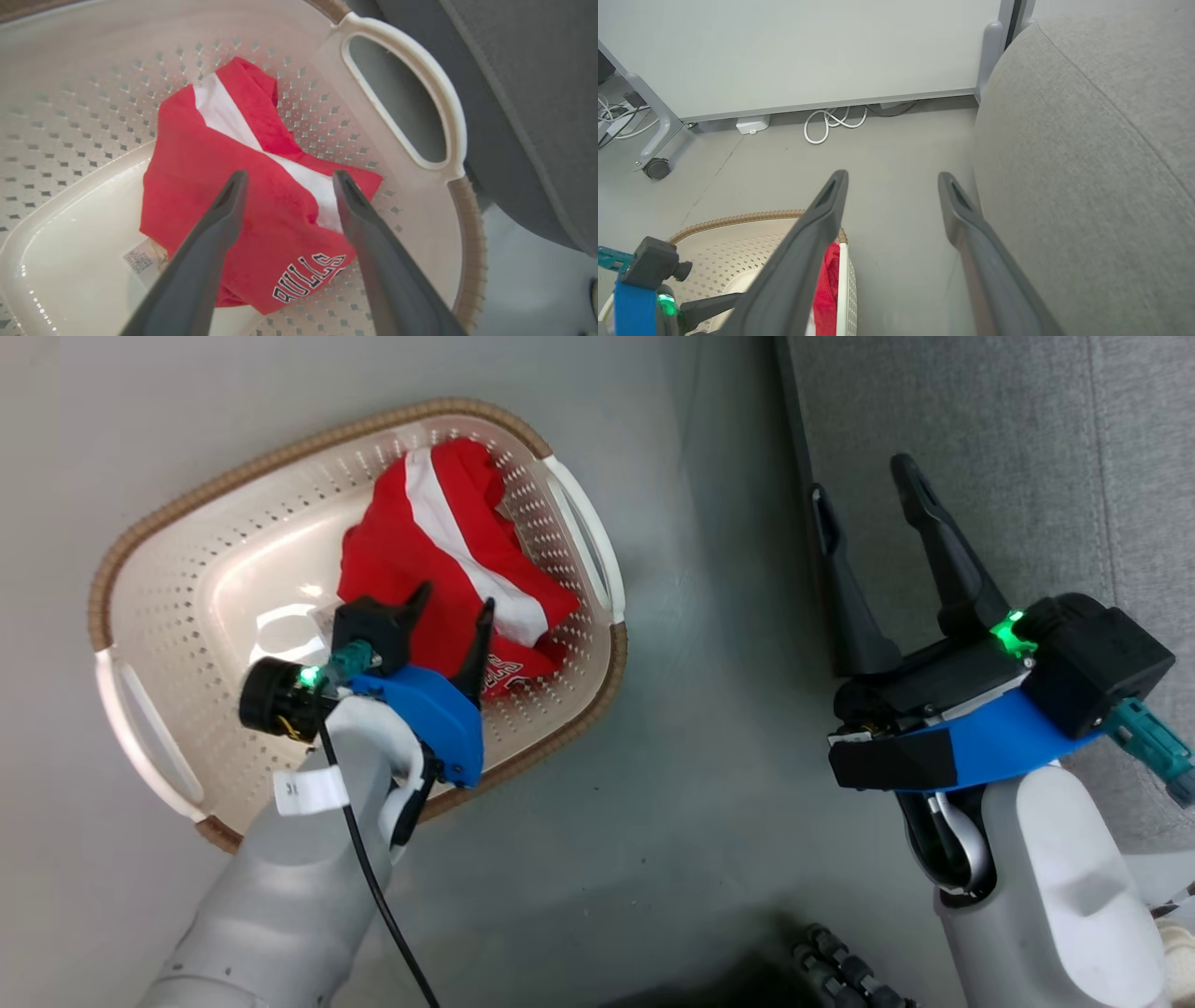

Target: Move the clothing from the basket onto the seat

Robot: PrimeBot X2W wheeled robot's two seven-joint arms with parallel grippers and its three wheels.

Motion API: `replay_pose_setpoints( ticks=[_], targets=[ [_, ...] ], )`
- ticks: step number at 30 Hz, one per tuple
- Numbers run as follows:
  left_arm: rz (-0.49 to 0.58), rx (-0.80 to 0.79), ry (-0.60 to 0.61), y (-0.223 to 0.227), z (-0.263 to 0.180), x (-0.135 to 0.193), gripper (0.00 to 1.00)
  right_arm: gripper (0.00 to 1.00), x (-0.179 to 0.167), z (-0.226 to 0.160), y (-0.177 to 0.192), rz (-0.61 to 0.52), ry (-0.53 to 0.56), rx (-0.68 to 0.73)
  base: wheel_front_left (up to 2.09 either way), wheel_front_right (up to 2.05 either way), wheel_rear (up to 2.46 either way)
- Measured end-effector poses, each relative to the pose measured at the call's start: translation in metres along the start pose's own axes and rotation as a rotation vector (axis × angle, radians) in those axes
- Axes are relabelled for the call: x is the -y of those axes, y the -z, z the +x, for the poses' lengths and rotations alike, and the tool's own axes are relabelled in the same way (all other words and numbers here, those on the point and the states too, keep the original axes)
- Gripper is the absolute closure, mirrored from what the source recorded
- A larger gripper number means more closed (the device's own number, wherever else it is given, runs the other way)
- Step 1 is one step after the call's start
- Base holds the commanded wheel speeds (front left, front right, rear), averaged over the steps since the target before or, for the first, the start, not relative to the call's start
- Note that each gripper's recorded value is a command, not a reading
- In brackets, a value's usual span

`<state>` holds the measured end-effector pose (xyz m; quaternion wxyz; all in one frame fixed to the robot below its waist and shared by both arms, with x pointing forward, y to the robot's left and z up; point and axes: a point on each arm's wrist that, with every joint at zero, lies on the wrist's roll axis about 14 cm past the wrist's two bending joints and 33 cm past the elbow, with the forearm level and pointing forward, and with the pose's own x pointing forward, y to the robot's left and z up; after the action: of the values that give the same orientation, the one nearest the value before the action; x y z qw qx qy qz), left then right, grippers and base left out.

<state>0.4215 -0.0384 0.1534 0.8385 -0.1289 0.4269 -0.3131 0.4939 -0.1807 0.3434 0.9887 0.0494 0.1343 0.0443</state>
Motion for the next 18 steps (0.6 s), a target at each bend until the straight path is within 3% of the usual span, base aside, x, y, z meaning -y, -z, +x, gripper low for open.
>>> replay_pose_setpoints(
  ticks=[8, 18],
  targets=[
    [-0.087, -0.127, -0.039, 0.037, 0.015, -0.010, 0.00, 0.00, -0.002, 0.003, 0.020, 0.013, -0.012, -0.034, 0.00, 0.00, 0.00],
    [-0.170, -0.134, -0.046, 0.041, 0.034, -0.008, 0.00, 0.00, 0.003, 0.001, 0.032, 0.036, 0.003, -0.052, 0.00, 0.00, 0.00]
  ],
)
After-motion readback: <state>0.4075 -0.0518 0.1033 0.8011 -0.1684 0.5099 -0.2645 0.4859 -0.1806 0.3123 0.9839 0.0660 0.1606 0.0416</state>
